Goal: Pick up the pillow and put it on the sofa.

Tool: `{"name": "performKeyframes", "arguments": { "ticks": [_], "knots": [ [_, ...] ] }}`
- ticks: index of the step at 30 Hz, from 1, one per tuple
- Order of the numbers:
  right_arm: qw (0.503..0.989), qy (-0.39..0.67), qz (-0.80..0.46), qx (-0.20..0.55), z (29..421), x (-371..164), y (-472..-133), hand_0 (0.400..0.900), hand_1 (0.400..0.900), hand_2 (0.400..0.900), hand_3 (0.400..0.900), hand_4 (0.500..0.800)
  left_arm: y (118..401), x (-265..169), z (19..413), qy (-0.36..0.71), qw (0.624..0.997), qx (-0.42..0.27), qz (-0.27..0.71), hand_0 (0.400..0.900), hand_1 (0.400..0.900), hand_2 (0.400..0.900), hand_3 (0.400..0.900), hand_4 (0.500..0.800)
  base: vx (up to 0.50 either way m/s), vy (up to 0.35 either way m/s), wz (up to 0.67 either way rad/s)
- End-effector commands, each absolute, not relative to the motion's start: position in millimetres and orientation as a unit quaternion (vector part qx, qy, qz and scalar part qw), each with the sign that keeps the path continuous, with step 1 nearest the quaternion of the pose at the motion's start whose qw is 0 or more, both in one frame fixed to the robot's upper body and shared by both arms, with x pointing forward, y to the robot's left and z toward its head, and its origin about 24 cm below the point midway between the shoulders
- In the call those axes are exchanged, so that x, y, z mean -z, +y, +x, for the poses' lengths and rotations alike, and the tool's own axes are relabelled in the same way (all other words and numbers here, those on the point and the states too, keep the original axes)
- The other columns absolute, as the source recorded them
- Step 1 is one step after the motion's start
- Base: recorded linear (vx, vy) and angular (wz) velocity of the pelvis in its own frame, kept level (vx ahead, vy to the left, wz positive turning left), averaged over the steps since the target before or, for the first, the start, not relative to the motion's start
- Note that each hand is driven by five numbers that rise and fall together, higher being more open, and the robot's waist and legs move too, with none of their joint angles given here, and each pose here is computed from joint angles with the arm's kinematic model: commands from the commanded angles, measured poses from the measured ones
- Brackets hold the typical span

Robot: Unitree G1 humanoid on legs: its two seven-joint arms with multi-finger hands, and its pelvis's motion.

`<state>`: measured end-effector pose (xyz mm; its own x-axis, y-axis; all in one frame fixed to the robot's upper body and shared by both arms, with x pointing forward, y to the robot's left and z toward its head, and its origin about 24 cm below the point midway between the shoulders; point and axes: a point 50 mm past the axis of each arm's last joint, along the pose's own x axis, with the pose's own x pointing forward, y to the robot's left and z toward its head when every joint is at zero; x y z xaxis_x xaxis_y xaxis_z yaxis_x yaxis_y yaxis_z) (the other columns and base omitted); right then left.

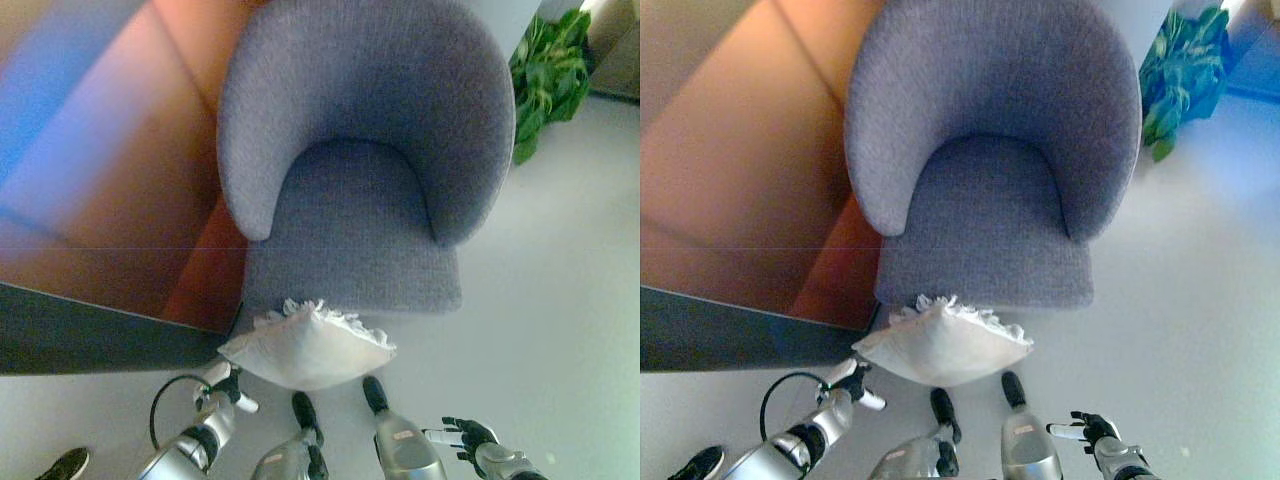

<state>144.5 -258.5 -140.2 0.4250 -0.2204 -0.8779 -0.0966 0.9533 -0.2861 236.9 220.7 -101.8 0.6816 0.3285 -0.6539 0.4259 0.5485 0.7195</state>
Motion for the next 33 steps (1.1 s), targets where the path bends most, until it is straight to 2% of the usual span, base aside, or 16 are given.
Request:
{"name": "performKeyframes", "arguments": {
  "ticks": [1,8,13,33],
  "knots": [
    [0.852,0.496,-0.165,0.031,171,127,-262,0.900,0.900,0.900,0.900,0.800,258,75,259,0.387,0.776,-0.062,0.494,0.900,0.900,0.900,0.900,0.800,-0.176,0.018,-0.04],
    [0.883,0.444,-0.146,0.043,208,108,-259,0.900,0.900,0.900,0.900,0.800,276,22,307,0.330,0.801,-0.130,0.483,0.900,0.900,0.900,0.900,0.800,-0.157,0.019,0.00],
    [0.891,0.429,-0.140,0.042,220,101,-259,0.900,0.900,0.900,0.900,0.800,280,-5,327,0.304,0.811,-0.157,0.474,0.900,0.900,0.900,0.900,0.800,-0.086,0.018,0.00],
    [0.903,0.410,-0.110,0.066,224,91,-277,0.900,0.900,0.900,0.900,0.800,294,-85,368,0.222,0.834,-0.234,0.447,0.900,0.900,0.900,0.900,0.800,-0.035,-0.019,0.05]
  ]
}}
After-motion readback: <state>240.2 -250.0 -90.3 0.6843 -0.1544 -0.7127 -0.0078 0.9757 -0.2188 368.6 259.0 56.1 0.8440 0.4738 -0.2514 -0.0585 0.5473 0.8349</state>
